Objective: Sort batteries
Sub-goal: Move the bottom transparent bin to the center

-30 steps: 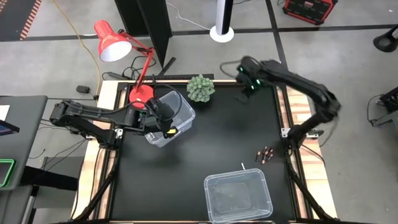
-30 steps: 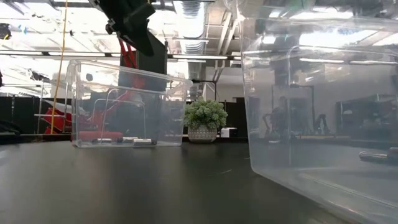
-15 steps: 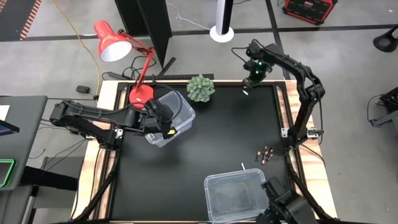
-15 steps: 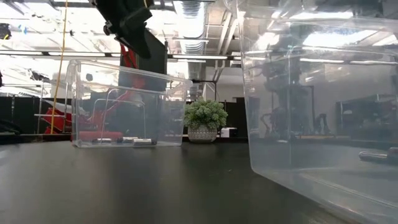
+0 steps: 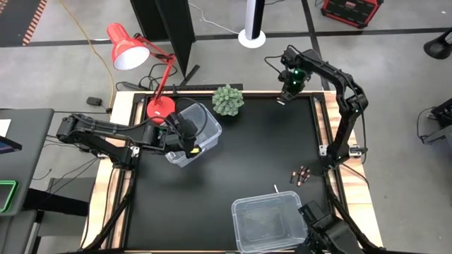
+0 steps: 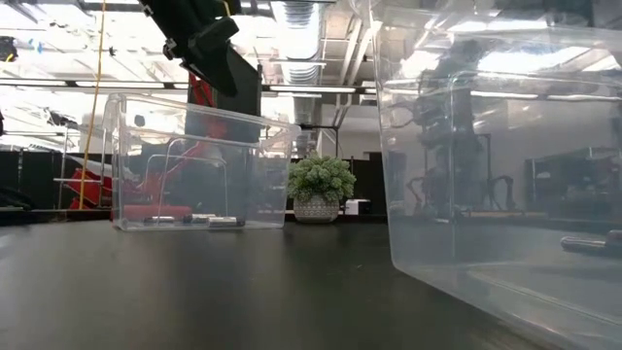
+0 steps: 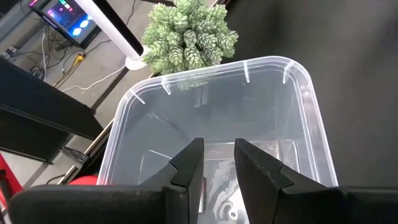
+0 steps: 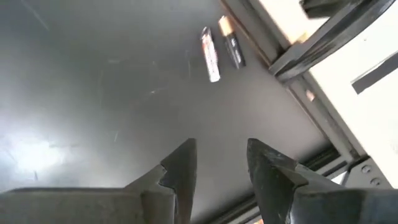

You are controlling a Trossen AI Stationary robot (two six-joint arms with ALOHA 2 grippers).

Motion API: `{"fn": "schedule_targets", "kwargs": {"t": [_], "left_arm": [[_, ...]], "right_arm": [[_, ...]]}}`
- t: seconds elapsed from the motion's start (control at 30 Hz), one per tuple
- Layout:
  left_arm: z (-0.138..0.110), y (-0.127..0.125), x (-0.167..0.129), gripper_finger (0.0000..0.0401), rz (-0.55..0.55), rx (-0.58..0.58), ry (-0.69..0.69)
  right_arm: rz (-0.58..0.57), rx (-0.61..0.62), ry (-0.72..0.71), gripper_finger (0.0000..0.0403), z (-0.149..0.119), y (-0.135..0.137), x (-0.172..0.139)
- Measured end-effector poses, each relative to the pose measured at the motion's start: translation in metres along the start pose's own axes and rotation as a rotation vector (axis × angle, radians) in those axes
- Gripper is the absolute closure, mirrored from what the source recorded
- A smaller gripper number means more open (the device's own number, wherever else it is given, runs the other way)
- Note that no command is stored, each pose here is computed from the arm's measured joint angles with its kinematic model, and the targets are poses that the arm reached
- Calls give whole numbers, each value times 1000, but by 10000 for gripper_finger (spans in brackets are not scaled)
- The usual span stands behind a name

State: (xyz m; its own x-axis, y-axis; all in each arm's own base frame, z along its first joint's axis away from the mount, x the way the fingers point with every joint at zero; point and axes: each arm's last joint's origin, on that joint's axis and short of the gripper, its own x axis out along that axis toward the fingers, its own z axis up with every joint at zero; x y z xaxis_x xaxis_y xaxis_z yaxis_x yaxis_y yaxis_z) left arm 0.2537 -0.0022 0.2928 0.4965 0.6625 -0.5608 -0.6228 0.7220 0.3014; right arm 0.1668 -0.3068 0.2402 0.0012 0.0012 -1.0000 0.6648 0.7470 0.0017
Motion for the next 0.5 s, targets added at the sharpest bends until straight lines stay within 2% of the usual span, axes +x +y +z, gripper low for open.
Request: {"fn": "schedule_targets", "kwargs": {"t": [0.3, 0.5], "left_arm": [[0, 0, 0, 314, -1, 0, 0], [0, 0, 0, 314, -2, 16, -1]], "right_arm": [[-3, -52, -45, 245, -8, 24, -24], [-12, -38, -223, 245, -30, 57, -62]]}}
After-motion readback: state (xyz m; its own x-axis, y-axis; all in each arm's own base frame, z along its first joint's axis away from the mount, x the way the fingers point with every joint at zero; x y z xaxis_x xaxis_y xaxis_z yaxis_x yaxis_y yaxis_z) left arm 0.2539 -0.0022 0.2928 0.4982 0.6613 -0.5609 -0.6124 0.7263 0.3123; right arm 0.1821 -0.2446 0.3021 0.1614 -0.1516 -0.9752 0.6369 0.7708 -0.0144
